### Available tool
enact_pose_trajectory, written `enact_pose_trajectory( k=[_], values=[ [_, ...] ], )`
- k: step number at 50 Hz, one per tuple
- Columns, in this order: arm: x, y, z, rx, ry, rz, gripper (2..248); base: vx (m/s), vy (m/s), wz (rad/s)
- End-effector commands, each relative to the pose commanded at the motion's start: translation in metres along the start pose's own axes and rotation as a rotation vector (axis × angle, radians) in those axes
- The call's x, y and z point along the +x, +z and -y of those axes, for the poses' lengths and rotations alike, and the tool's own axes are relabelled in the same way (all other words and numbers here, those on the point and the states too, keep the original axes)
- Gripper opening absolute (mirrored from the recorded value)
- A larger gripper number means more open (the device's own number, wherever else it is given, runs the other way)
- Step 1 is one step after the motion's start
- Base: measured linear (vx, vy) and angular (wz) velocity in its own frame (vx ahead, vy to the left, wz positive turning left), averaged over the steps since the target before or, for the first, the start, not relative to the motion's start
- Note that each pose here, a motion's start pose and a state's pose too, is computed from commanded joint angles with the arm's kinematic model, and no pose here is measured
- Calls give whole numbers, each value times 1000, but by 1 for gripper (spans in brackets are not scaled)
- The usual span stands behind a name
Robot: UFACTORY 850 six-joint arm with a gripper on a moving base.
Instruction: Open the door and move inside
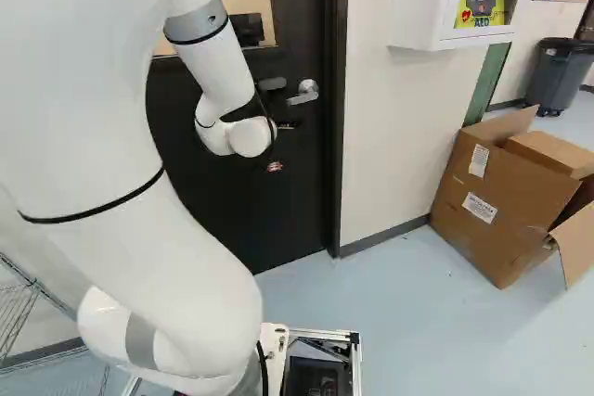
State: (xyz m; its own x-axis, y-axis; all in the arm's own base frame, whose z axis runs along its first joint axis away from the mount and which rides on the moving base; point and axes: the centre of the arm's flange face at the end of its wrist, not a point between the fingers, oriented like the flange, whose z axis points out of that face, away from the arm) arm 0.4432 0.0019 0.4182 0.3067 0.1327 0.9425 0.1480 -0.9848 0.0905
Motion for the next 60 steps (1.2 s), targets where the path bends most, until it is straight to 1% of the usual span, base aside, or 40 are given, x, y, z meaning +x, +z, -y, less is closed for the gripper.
enact_pose_trajectory(
  k=[9, 27, 42, 60],
  values=[
    [-3, -10, 0, -3, 1, 2, 247, 0, 0, 0],
    [-12, -40, -4, -25, 8, 0, 247, 0, 0, 0],
    [-5, -60, -10, -51, 9, -34, 247, 0, 0, 0],
    [6, -76, -18, -80, 9, -78, 247, 0, 0, 0]
  ],
)
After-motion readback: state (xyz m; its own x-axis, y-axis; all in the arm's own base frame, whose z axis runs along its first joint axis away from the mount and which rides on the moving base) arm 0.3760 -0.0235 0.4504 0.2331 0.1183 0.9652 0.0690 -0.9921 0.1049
